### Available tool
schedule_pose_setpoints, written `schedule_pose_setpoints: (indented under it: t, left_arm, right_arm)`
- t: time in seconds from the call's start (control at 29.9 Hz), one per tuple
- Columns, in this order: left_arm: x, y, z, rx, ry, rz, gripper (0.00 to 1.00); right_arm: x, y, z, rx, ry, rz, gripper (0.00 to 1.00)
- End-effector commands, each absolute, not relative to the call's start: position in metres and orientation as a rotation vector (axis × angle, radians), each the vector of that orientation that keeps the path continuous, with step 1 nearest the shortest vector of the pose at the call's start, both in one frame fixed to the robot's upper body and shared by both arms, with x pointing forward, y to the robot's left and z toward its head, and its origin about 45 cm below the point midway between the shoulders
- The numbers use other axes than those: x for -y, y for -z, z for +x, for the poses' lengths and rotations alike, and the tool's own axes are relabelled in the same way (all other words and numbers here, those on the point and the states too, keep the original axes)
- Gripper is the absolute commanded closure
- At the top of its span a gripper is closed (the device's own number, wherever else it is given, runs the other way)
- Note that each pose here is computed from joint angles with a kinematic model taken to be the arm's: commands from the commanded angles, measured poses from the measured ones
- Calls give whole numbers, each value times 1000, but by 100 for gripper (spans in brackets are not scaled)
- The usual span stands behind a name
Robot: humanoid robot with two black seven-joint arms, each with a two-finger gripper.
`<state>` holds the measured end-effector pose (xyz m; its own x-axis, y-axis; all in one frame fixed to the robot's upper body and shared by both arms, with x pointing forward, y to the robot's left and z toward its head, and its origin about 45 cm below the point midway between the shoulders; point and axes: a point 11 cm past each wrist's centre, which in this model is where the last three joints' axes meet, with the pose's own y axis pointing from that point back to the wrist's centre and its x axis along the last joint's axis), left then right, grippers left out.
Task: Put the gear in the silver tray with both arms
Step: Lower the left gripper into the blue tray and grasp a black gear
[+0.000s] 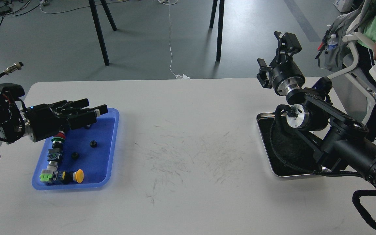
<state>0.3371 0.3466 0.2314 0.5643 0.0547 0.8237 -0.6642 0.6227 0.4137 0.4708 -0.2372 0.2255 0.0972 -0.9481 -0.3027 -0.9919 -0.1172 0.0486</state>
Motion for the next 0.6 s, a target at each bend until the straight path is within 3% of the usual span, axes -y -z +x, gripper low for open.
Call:
schedule_pose_setpoints:
  t: [0.0, 0.2, 0.33, 0.57]
  left_arm:
    - [-350, -221, 342, 927, -448, 839, 5]
    - [-375, -191, 350, 949, -416, 969, 8]
    - [-386, -166, 335, 963, -324, 1035, 12]
    - [-369, -146, 320, 996, -270, 993, 13]
  right_arm:
    - [237, -225, 471, -1968, -389, -2196, 1]
    - [237, -225, 471, -1970, -389, -2198, 1]
    - [237, -224, 470, -1971, -389, -2202, 1]
    - [238, -224, 470, -1974, -385, -2204, 1]
